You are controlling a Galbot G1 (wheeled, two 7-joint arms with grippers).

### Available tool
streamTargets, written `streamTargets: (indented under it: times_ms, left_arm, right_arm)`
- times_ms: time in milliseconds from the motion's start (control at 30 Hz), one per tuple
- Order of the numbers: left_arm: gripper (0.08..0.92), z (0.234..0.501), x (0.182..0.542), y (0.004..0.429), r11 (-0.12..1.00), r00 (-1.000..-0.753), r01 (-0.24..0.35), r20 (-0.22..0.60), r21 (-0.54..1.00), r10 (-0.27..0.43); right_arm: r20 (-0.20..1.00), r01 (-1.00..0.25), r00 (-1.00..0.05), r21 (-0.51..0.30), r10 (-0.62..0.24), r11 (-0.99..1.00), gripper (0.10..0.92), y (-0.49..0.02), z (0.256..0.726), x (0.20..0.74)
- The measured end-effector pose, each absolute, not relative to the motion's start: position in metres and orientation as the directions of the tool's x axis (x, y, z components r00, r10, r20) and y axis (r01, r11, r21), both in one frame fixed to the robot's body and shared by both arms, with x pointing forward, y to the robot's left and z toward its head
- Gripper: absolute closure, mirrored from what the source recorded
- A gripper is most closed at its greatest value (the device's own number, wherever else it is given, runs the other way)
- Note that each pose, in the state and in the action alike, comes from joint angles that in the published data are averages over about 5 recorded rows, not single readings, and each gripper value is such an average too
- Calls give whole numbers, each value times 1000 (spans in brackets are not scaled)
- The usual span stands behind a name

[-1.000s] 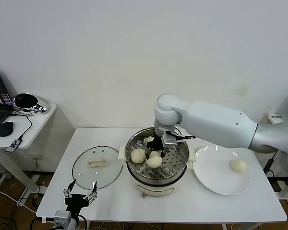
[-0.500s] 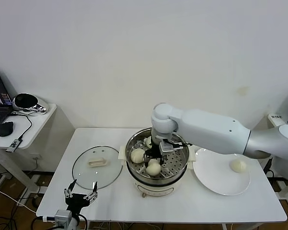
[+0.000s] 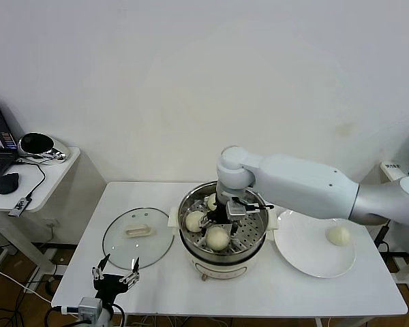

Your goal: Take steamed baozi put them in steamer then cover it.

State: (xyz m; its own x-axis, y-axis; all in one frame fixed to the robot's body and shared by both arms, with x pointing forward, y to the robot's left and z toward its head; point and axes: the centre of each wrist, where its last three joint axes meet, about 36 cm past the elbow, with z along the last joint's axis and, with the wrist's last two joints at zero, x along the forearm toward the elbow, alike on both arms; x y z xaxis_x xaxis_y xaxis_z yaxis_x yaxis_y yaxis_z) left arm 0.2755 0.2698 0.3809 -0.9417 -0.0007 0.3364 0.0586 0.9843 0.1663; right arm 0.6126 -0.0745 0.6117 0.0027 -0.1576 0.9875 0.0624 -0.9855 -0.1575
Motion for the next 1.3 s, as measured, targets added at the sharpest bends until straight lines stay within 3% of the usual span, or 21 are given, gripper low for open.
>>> streamTargets:
  times_ms: [167,367,567,733,1000,1300]
  left_arm:
    - [177,381,274,269,985,-941,61,338,163,3]
    - [177,383,275,266,984,-943,74,333,161,16]
    - [177,384,274,265,982,-941,91,337,163,31]
    - [177,385,271,267,981,-940,96,340,167,34]
    - [177,383,269,265,982,-935,103,353,158,41]
    - [177,380,268,265,982,-926,112,373,151,48]
  right_arm:
    - [985,-73,-43,-172,-170,-982,200,-100,645,615]
    - [977,-365,-112,-211,-183,-907,200,-151,687,624]
    - [972,-683,-165,-235,-167,-692,200,-216,708,632]
    - [972,-867,-198,-234,-128,-440,200,-270,715,634]
    - [975,-968,-214,-219,-53,-126,200,-337,699,637]
    - [983,-982,-184,-184,-3,40,200,-386,649,643]
